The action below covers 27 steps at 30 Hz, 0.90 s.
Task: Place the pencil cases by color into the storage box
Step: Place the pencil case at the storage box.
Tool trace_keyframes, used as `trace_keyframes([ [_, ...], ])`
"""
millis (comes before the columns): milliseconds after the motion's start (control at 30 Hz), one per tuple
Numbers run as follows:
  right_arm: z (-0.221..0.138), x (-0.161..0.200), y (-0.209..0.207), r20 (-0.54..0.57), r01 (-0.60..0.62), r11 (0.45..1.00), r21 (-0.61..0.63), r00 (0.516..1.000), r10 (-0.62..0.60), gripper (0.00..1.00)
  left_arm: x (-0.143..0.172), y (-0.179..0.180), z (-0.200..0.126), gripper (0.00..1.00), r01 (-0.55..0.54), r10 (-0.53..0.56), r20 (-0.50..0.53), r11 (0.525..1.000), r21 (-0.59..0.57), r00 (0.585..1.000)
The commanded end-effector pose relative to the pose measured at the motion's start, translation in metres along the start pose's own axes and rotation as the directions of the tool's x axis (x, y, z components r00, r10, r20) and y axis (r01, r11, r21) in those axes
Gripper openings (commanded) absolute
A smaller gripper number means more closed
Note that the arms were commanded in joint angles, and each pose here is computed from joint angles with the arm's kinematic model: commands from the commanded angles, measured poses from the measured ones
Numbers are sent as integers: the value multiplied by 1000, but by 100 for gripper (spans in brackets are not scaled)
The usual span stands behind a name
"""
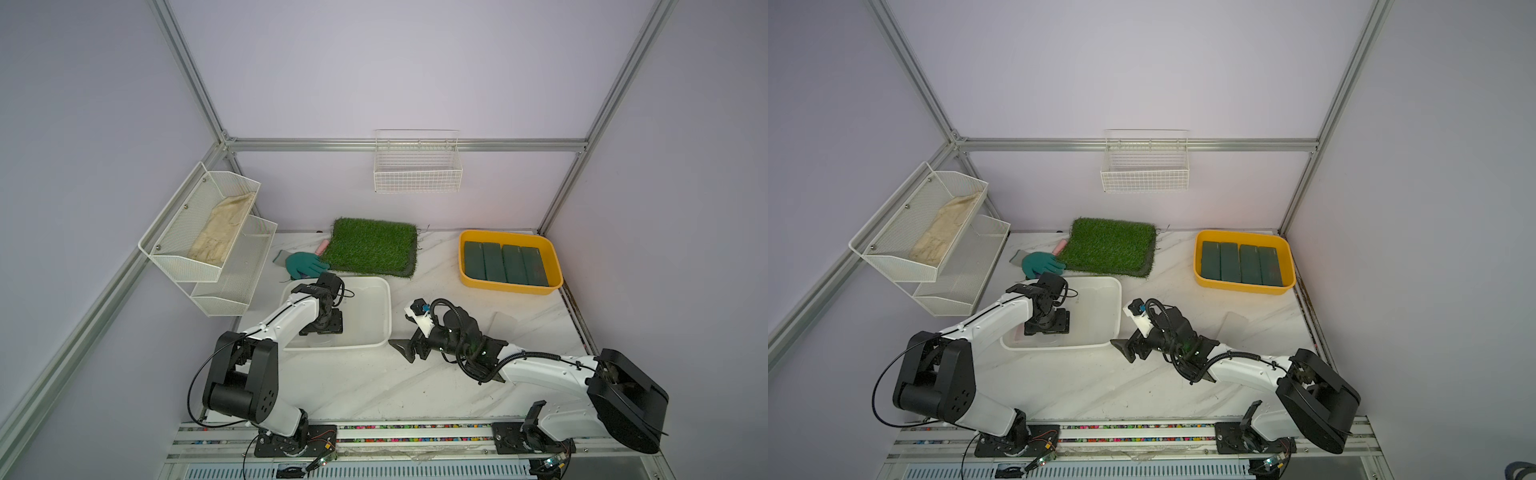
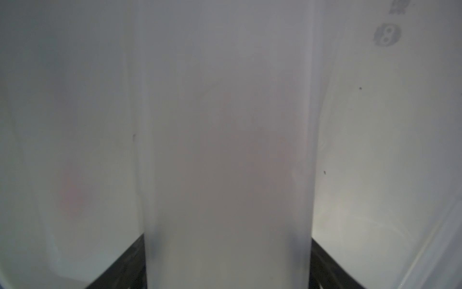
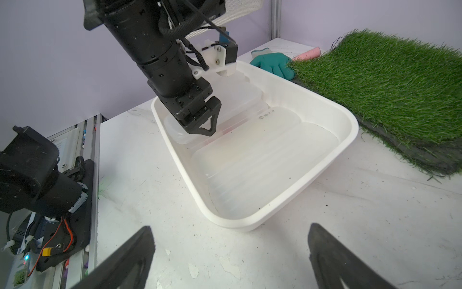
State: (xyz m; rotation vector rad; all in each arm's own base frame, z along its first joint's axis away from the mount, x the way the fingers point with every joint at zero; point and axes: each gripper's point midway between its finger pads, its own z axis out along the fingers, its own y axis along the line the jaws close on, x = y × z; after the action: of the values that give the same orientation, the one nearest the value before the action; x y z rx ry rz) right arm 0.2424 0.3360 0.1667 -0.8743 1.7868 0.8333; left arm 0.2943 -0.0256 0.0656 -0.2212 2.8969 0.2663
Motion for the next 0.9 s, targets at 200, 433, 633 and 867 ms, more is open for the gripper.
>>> trace_keyframes([
  [200, 0, -1, -1, 14, 22, 1000, 15, 1000, -22, 97, -30, 5, -13, 86, 17, -17, 70, 1000, -5, 997],
  [433, 5, 9, -9, -23, 1, 999, 51, 1000, 0, 97, -49, 9, -50, 98, 29, -36, 197, 999, 39, 980],
  [633, 4, -8, -19, -32, -62, 990, 127, 997, 66, 97, -57, 11, -105, 100, 1, -49, 359, 991, 134, 932],
  [867, -20, -39, -42, 35, -215, 931, 295, 976, 214, 97, -46, -6, -142, 100, -69, -69, 448, 956, 285, 891],
])
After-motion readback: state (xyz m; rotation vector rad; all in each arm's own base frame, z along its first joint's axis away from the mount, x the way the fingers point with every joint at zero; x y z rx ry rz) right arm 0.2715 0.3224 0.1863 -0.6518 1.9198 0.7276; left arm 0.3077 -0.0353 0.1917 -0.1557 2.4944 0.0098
